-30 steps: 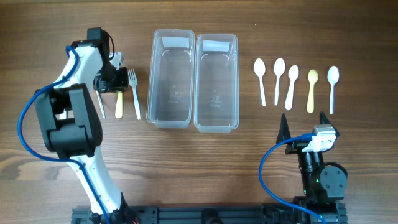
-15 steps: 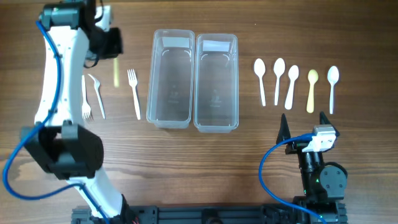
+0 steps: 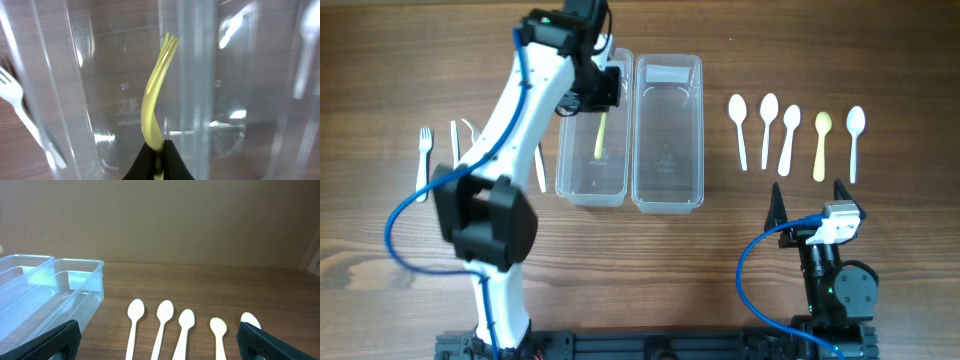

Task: Pack container
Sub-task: 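Carry the yellow fork into the left container and release, then lower the left gripper onto the white fork and grasp it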

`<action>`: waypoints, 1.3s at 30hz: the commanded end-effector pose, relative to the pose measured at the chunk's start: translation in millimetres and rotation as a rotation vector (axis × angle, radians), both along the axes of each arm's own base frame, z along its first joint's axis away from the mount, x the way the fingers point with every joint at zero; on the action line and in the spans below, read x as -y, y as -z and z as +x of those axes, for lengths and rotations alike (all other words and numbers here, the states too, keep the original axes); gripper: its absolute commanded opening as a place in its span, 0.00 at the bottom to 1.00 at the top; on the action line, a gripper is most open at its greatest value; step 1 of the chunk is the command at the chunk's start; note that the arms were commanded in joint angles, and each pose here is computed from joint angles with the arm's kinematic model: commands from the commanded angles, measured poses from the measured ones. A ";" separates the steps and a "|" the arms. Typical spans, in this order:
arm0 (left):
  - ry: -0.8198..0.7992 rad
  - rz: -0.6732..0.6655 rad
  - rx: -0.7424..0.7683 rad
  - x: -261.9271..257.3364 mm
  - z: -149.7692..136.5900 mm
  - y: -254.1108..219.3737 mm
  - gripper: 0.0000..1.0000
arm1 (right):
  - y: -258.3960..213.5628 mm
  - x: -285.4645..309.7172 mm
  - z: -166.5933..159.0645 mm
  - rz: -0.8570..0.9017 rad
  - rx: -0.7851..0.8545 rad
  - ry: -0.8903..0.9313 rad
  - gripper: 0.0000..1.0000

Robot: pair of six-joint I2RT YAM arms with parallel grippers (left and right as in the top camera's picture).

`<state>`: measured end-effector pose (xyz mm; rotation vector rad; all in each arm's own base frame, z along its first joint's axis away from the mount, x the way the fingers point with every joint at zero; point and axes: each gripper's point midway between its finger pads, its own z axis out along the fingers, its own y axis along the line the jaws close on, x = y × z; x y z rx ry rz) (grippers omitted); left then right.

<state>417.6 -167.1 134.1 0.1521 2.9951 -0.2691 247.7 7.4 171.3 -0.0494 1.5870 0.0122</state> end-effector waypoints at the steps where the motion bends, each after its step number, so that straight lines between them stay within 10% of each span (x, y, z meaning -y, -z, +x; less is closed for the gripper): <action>1: -0.033 0.071 -0.072 -10.1 6.4 45.2 0.04 | -1.5 -1.9 -0.3 -0.002 0.008 -0.013 1.00; 7: -0.033 0.082 -0.102 -9.1 10.1 69.1 0.08 | -1.5 -1.9 -0.3 -0.002 0.008 -0.013 1.00; 9: -0.030 0.081 -0.099 -8.9 10.8 69.0 0.42 | -1.5 -1.9 -0.3 -0.002 0.008 -0.013 0.99; 26: -0.479 0.001 0.193 -159.3 10.6 -111.2 0.41 | -1.5 -1.9 -0.3 -0.002 0.008 -0.013 1.00; 39: -0.535 0.042 -0.005 -175.1 7.2 17.2 0.40 | -1.5 -1.9 -0.3 -0.002 0.008 -0.013 1.00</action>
